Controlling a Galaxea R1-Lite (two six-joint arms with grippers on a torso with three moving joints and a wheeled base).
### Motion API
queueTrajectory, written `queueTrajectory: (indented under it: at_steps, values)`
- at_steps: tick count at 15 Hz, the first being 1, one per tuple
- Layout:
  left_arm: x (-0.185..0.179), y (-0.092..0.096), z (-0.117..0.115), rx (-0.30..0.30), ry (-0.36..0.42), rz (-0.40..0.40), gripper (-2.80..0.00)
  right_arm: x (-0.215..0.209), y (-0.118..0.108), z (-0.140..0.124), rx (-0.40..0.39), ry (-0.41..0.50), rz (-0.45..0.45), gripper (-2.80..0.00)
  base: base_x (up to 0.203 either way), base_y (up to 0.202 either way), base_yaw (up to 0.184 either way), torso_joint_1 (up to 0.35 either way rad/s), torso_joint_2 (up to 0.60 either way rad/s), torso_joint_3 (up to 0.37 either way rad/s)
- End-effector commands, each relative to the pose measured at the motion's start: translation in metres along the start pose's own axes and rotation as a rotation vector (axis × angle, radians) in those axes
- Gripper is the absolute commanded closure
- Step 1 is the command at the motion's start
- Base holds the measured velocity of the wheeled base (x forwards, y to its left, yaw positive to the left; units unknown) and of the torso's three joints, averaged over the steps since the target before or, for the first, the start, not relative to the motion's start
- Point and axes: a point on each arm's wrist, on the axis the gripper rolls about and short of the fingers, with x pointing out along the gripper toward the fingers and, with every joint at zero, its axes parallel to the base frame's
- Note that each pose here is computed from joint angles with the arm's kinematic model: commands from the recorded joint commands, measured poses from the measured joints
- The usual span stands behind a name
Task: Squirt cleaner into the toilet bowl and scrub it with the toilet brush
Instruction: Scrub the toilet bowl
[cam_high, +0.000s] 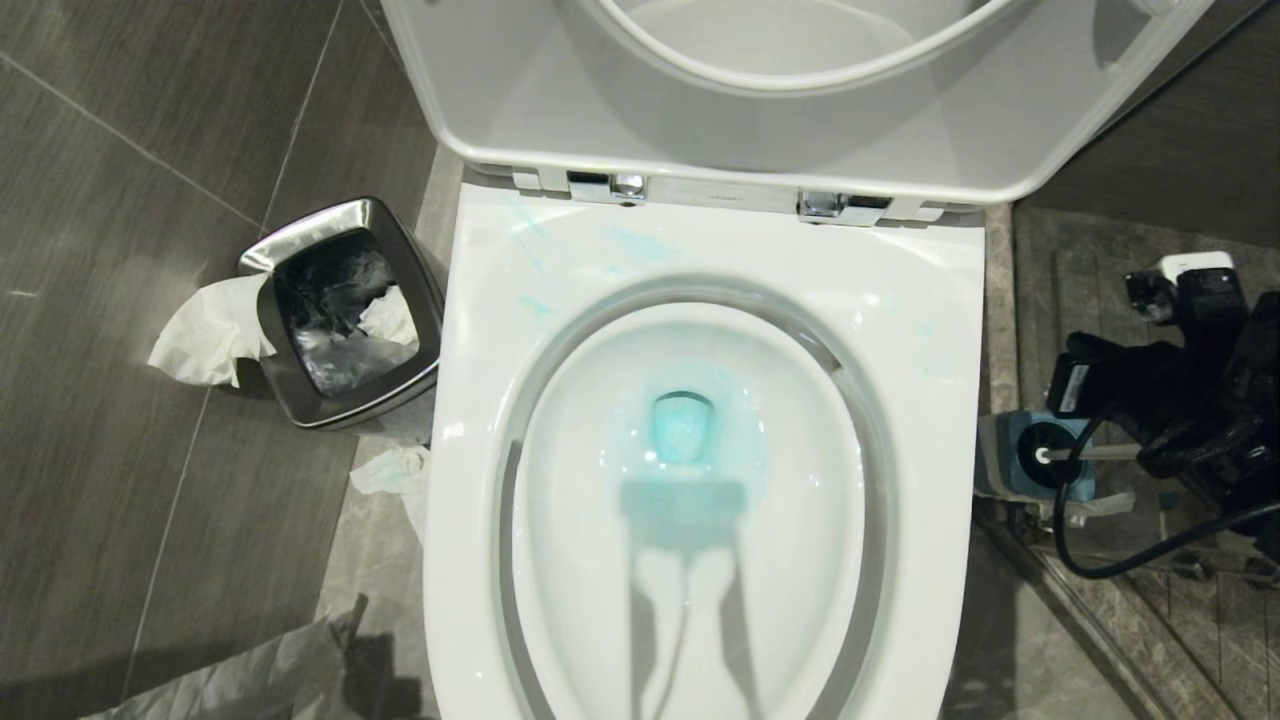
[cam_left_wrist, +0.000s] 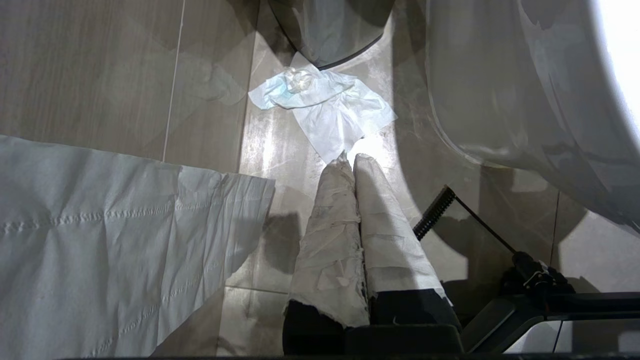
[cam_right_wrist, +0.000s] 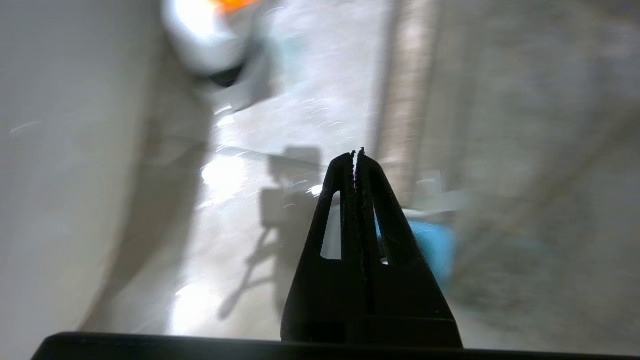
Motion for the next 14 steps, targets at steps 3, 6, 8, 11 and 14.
queueTrajectory:
  at_steps: [3,6,8,11,14]
  values:
    - [0.000,0.000,0.000,0.000,0.002,0.000,0.00,-0.028,-0.024,0.040,0.013,-0.049,-0.013,0.00,0.000,0.000,0.000,0.000,0.00,0.000]
    - [0.000,0.000,0.000,0.000,0.002,0.000,0.00,-0.055,-0.032,0.060,0.013,-0.057,0.031,0.00,0.000,0.000,0.000,0.000,0.00,0.000]
    - [0.000,0.000,0.000,0.000,0.002,0.000,0.00,-0.075,-0.038,0.078,0.010,-0.054,0.047,0.00,0.000,0.000,0.000,0.000,0.00,0.000]
    - [0.000,0.000,0.000,0.000,0.002,0.000,0.00,-0.106,-0.046,0.099,0.010,-0.070,0.068,0.00,0.000,0.000,0.000,0.000,0.00,0.000]
    - [0.000,0.000,0.000,0.000,0.002,0.000,0.00,-0.151,-0.057,0.110,0.002,-0.110,0.113,0.00,0.000,0.000,0.000,0.000,0.00,0.000]
